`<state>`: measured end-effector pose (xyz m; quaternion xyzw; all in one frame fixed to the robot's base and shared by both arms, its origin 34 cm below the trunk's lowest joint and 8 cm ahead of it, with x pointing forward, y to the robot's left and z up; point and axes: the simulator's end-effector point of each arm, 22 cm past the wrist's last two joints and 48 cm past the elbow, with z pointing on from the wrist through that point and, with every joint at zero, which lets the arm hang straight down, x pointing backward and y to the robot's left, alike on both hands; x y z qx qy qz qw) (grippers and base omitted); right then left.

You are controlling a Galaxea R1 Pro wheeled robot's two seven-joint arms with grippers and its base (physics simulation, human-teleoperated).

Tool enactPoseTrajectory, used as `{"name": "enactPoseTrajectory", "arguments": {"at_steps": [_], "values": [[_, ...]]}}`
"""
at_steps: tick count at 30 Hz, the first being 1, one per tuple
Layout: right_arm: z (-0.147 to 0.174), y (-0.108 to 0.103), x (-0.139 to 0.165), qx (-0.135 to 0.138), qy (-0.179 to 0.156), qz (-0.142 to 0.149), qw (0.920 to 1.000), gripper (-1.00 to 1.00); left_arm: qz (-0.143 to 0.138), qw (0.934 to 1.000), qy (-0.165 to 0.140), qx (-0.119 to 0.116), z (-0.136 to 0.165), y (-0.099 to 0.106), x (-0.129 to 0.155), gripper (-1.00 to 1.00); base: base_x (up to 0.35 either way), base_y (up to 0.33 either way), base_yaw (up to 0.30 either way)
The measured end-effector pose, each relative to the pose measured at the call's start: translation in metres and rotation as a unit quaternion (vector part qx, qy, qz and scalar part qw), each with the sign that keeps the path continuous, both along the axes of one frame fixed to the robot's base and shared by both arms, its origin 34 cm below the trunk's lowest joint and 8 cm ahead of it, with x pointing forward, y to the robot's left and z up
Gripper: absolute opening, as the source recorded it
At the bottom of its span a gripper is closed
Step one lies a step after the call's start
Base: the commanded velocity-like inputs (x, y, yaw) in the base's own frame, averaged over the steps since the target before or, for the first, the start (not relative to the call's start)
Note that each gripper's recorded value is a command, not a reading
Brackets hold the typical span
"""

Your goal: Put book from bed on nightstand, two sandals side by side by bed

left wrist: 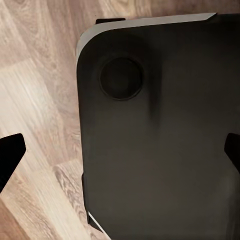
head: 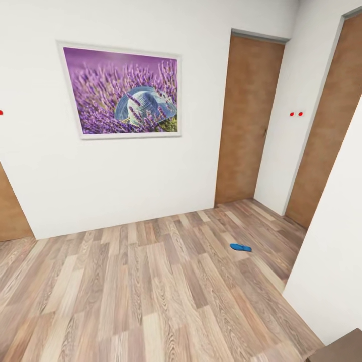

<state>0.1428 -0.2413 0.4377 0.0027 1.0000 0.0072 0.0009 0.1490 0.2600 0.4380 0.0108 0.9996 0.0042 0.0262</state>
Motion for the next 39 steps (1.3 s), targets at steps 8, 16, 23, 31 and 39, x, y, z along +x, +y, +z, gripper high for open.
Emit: {"name": "enactPoseTrajectory", "arguments": {"at_steps": [8,16,23,31,39], "values": [[0.0,0.0003,0.0002,0.0,0.0,0.0,1.0,1.0,0.0,1.0,0.0,0.0,0.0,0.0,0.0,1.0,0.315,0.101,0.0],[0.0,0.0004,0.0002,0.0,0.0,0.0,1.0,1.0,0.0,1.0,0.0,0.0,0.0,-0.0001,0.0,1.0,0.314,0.098,0.0],[0.0,0.0004,0.0002,0.0,0.0,0.0,1.0,1.0,0.0,1.0,-0.001,0.0,0.0,0.0002,0.0005,1.0,0.31,0.089,0.0],[0.0,0.0004,0.0002,0.0,0.0,0.0,1.0,1.0,0.0,1.0,-0.006,0.0,0.0002,0.0,0.0028,1.0,0.307,0.077,0.0],[0.0,0.0012,0.0003,0.001,0.0,0.0,1.0,1.0,0.0,1.0,-0.007,0.0,0.0002,-0.0002,0.0033,1.0,0.306,0.072,0.0]]}}
